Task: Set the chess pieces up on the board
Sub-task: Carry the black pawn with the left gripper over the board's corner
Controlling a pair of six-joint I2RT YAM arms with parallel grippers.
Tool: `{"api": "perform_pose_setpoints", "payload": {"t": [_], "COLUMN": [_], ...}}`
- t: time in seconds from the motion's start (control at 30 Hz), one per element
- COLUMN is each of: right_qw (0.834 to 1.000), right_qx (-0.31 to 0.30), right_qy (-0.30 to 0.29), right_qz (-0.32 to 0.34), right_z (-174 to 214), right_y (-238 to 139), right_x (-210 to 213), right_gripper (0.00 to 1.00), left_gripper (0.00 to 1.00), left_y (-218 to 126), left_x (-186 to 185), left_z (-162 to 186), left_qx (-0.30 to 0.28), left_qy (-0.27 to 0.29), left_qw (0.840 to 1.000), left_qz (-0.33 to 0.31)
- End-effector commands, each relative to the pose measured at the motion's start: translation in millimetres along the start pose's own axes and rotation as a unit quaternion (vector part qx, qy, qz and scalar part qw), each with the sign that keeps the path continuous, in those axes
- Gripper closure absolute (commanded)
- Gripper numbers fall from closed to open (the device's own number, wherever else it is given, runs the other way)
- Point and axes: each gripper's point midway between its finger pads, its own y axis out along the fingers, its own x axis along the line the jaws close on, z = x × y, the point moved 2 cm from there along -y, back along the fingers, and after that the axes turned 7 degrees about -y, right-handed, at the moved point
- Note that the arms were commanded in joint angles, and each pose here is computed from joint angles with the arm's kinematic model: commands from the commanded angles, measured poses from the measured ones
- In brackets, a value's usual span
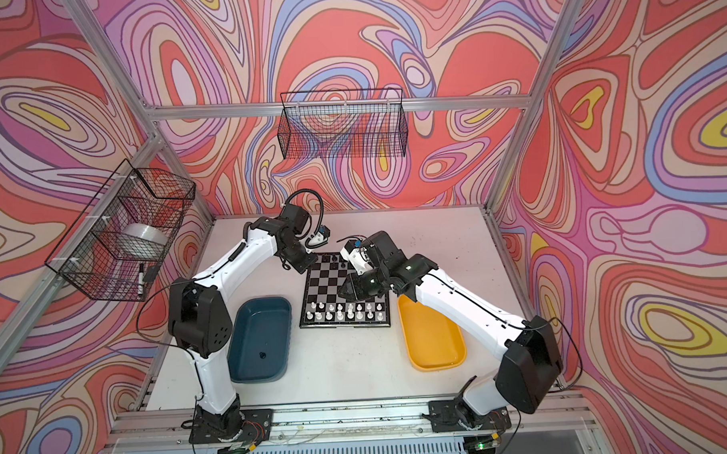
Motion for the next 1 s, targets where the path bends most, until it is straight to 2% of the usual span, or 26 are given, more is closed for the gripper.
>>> {"api": "perform_pose_setpoints", "payload": {"t": [0.0,0.47,0.97], "right_qw": [1.0,1.0,1.0], "right_qx": [-0.001,-0.005,-0.002], "right_qy": [0.007,0.012,0.015], "right_qz": [0.013,0.018,0.02], "right_z": [6.3,10.7,13.3], "right_y": [-5.5,-8.9,-6.6], "right_x": [-2.5,-4.2,-6.6], "right_gripper": [0.82,0.82,0.82], "left_gripper": [0.9,0.9,0.9], "left_y": [8.0,43.2,61.8], "left_x": [-2.0,-1.4,-0.2], "left_z": [-8.9,-23.1,-34.3], "left_qx": [0.004,0.013,0.013], "left_qy": [0.002,0.007,-0.003], "left_qw": [1.0,1.0,1.0], "left_qz": [0.0,-0.005,-0.005]}}
